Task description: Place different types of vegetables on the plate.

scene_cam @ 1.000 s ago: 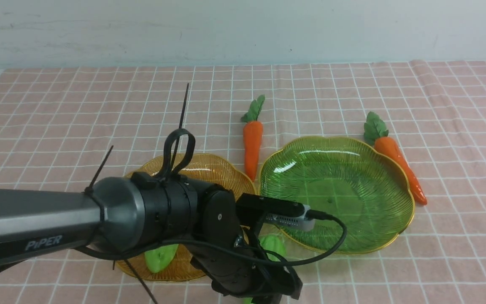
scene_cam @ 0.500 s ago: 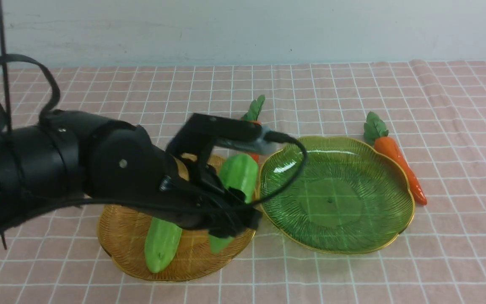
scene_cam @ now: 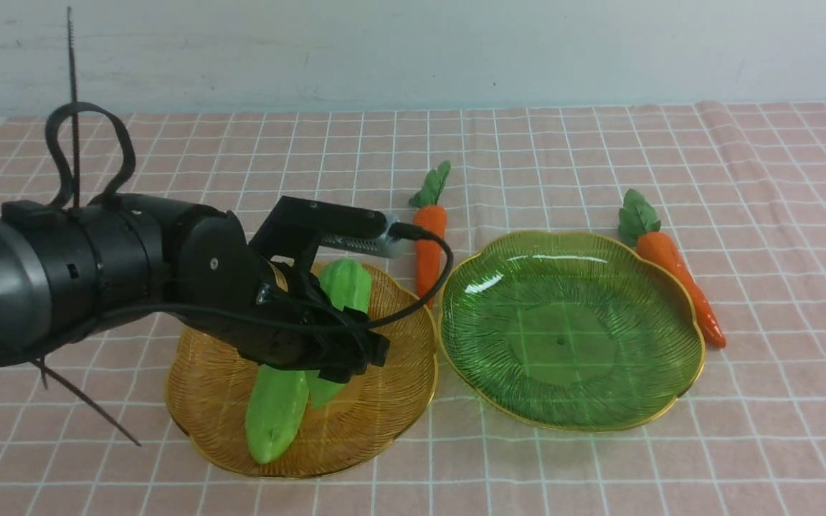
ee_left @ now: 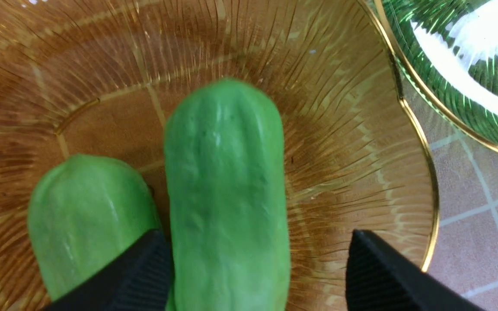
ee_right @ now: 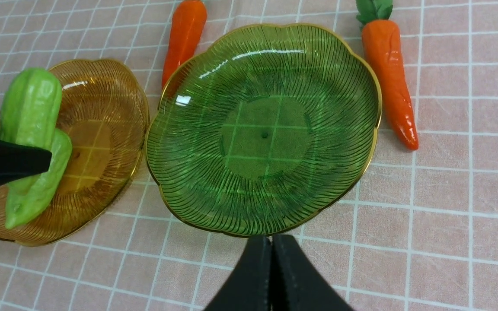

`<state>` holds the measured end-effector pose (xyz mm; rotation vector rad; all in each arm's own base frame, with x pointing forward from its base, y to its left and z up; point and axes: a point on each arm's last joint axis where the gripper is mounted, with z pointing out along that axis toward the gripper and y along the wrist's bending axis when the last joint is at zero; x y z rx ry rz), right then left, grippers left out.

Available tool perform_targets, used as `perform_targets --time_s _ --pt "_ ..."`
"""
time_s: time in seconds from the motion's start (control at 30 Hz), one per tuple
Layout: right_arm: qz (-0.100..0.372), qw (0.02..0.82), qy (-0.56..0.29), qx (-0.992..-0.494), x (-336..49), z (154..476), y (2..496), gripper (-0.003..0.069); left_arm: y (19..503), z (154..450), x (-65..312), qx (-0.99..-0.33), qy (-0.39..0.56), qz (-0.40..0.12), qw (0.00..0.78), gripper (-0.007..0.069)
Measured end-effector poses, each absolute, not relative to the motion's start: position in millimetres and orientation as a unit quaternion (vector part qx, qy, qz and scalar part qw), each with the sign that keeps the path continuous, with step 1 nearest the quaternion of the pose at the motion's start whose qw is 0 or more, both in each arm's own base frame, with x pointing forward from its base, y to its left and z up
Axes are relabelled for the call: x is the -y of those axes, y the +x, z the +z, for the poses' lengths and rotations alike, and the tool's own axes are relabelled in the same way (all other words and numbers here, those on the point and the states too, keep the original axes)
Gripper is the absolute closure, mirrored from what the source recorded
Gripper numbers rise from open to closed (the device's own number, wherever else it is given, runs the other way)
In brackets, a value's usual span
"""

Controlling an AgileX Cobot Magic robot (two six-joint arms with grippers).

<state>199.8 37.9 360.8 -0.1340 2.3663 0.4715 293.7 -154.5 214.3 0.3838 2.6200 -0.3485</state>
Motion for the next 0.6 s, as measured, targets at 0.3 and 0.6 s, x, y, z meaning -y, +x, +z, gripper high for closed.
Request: perform_targets --time_s 0.3,0.6 --pt "0.204 0.338 -0.140 -0.908 -100 359 275 0.0669 293 244 157 -0.956 0.152 -0.130 0.214 0.0342" --pt "0.209 0.287 -0.179 -0.918 -189 303 404 0.0526 247 332 122 -0.933 0.167 -0.089 0.306 0.0629"
